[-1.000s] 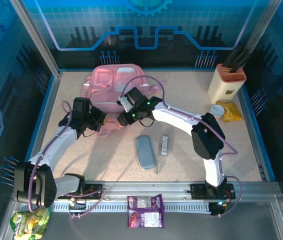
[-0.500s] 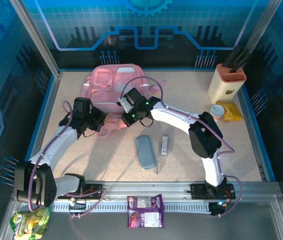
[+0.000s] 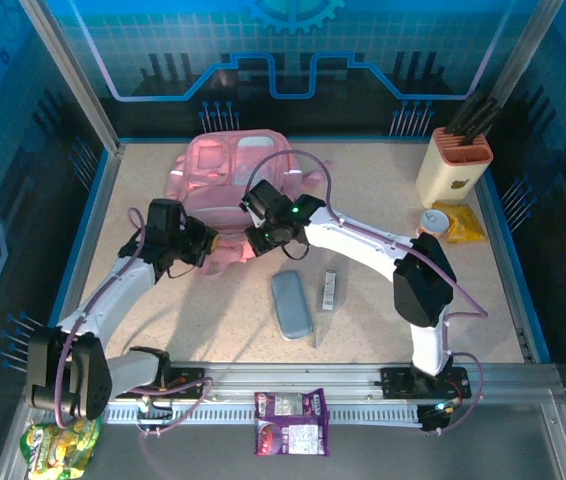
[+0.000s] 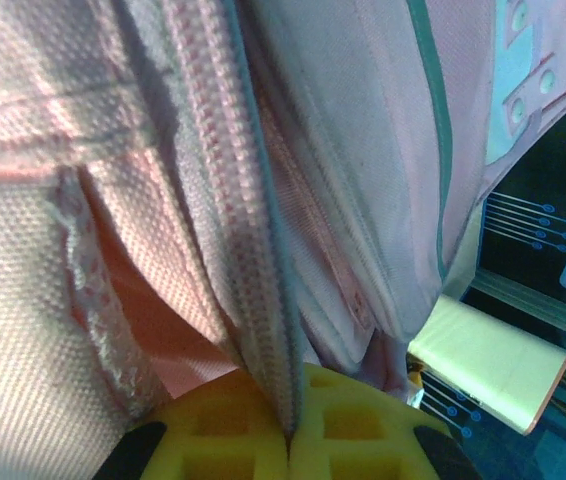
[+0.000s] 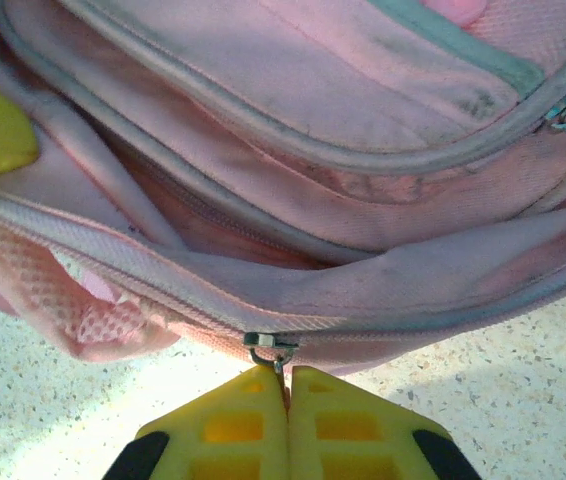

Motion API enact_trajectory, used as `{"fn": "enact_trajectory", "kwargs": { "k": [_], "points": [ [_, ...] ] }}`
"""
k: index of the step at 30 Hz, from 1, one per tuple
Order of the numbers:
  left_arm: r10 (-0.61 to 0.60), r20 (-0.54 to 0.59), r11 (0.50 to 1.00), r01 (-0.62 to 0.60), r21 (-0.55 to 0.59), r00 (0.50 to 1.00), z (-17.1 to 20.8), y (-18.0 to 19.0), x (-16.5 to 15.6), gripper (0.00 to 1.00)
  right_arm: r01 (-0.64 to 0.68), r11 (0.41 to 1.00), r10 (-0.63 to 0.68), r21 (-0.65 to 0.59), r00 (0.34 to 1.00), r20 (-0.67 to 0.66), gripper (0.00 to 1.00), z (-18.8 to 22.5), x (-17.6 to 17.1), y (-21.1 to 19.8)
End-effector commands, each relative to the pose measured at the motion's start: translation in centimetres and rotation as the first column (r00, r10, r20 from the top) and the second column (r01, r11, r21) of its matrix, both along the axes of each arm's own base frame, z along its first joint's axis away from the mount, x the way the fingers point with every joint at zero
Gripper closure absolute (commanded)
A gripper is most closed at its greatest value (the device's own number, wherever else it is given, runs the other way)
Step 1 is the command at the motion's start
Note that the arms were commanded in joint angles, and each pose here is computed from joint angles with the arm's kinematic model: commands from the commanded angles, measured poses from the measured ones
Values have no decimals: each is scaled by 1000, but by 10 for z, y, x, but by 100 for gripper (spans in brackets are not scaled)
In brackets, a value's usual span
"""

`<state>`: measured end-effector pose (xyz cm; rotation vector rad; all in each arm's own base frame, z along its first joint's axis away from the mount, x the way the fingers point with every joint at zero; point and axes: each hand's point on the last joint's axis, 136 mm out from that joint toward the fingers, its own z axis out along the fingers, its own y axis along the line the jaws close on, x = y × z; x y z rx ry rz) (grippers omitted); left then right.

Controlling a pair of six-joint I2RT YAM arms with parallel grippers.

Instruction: Pack the student bag

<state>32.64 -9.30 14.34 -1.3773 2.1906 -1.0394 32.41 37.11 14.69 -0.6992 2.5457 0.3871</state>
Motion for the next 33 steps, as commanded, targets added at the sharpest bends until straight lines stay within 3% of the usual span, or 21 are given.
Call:
{"fn": "enact_trajectory", "kwargs": {
  "k": [1,7,10,14,22,25,30,33],
  "points": [
    [150,77,983,-157,99,986,15,48,7,100,179,956,-173,-234,984,46,100,4,13,-89],
    [165,73,979,-172,105,984,16,55,3,100,210,941,-207,-265,978,38,100,-9,30,-111],
    [104,118,993,-110,48,988,23,30,16,100,63,991,-70,-115,996,-57,100,5,1,-54],
    [71,170,997,-75,17,983,33,-6,26,100,-89,994,96,56,986,-137,100,33,-51,28],
    [69,198,997,-60,-54,978,41,-33,29,100,-168,953,221,251,954,-200,100,68,-81,85],
    [98,198,994,-88,-60,975,39,-20,28,100,-185,960,233,212,945,-231,100,61,-86,76],
    [118,193,993,-112,-41,974,38,-10,25,100,-67,991,93,117,969,-229,100,29,-56,30],
    [81,193,993,-62,-104,978,36,-40,33,100,-106,964,167,244,956,-241,100,52,-65,66]
  ]
}}
